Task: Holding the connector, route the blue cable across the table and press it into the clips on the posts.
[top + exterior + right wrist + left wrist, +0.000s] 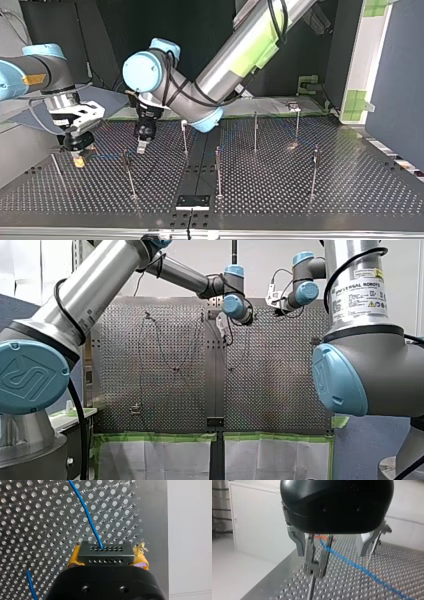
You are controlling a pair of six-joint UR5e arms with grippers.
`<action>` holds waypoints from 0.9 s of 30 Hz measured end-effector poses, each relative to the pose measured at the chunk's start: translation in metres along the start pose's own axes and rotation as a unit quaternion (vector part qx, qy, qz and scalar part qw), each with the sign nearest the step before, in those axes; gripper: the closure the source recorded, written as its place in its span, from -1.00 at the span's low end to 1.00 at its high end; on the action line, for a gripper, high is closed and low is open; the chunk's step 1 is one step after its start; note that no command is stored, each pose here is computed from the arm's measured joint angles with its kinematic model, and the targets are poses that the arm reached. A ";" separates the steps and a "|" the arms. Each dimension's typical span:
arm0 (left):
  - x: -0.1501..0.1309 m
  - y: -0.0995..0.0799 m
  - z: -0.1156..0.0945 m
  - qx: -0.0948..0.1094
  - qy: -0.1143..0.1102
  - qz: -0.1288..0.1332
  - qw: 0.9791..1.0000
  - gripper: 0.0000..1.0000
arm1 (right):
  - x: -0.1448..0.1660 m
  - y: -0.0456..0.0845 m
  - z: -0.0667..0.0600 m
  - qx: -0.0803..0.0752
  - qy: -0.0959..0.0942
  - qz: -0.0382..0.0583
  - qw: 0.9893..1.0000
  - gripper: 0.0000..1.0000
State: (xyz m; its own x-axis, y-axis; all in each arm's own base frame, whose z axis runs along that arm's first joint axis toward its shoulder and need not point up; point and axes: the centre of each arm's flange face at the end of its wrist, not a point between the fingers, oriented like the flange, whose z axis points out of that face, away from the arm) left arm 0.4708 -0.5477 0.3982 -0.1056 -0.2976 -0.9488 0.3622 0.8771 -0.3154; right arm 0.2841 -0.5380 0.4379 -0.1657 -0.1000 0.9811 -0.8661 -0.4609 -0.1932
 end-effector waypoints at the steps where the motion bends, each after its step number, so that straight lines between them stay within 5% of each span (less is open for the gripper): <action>1: -0.001 -0.001 -0.005 0.005 0.006 0.003 1.000 -1.00 | 0.000 0.000 0.000 0.000 0.000 0.000 1.000 1.00; 11: -0.015 0.000 -0.040 0.007 0.031 0.016 0.999 -1.00 | -0.001 -0.001 0.000 0.001 -0.002 -0.001 1.000 1.00; 27: -0.057 0.016 -0.074 -0.035 -0.042 0.001 0.999 -1.00 | -0.002 -0.005 0.000 0.004 -0.002 -0.002 1.000 1.00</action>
State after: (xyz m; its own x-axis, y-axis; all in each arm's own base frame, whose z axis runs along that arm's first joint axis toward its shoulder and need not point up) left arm 0.4139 -0.4883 0.4456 -0.0260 -0.3243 -0.9456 0.2970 0.9007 -0.3171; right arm 0.2887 -0.5351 0.4371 -0.1596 -0.1021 0.9819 -0.8631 -0.4684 -0.1889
